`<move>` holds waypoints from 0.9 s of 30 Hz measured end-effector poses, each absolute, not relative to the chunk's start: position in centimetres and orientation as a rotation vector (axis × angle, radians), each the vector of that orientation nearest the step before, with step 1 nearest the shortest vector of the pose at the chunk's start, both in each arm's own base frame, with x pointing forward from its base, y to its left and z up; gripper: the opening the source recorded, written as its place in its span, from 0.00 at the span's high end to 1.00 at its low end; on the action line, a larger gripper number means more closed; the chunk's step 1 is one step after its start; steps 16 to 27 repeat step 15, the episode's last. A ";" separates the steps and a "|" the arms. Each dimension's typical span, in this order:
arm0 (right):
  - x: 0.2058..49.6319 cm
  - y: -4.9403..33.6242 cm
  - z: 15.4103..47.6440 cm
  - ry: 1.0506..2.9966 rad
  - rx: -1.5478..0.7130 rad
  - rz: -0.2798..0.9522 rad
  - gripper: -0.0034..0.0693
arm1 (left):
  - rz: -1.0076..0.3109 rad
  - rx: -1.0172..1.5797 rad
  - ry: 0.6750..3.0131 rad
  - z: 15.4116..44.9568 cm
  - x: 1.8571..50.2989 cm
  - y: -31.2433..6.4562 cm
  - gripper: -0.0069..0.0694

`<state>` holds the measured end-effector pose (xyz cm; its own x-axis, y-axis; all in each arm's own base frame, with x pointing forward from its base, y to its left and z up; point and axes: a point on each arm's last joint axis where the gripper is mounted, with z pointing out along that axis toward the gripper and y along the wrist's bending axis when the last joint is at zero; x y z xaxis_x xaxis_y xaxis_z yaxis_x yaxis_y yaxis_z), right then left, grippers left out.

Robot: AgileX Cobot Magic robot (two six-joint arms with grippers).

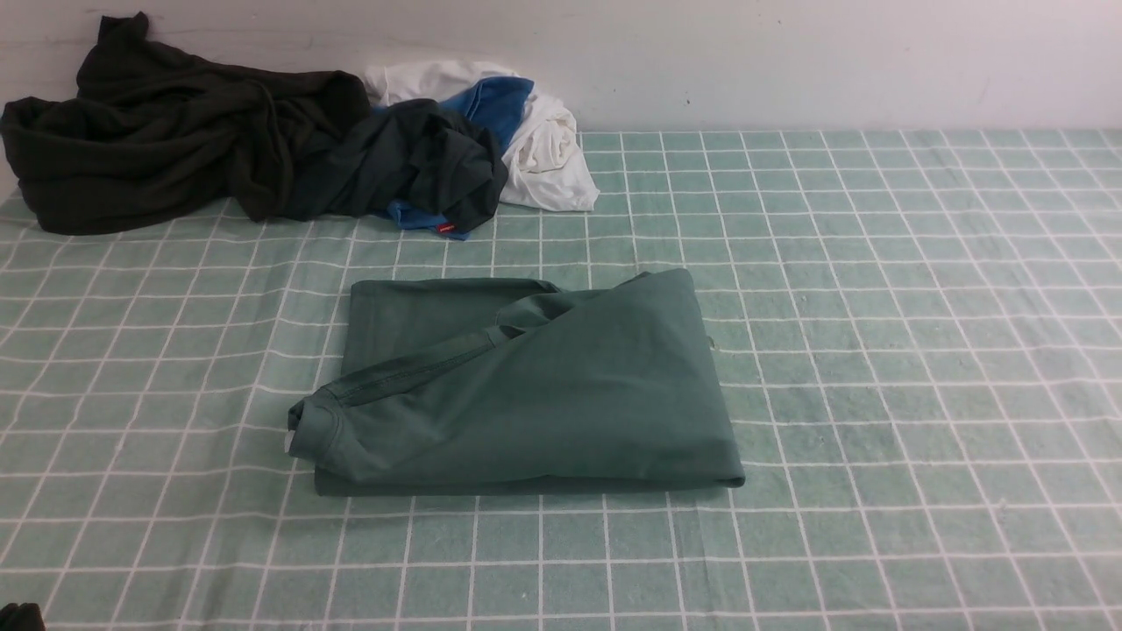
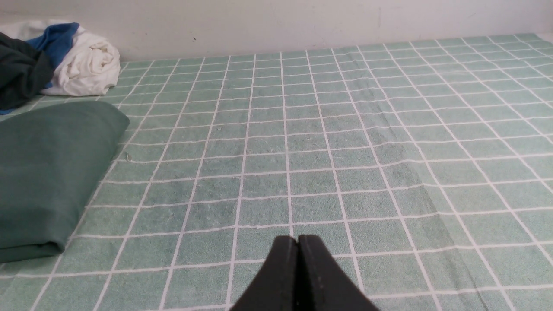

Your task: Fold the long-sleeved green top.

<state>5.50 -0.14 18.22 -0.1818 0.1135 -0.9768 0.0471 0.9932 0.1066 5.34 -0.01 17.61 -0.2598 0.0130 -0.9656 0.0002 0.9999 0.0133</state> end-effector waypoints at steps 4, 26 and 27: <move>5.5 -0.1 18.2 1.754 0.119 0.059 0.97 | 0.012 0.010 1.834 17.6 5.3 0.0 0.91; 5.5 -0.1 18.2 1.753 0.138 0.075 0.97 | 0.012 0.010 1.834 17.6 5.3 0.0 0.91; 5.5 -0.1 18.2 1.753 0.138 0.075 0.97 | 0.012 0.010 1.834 17.6 5.3 0.0 0.91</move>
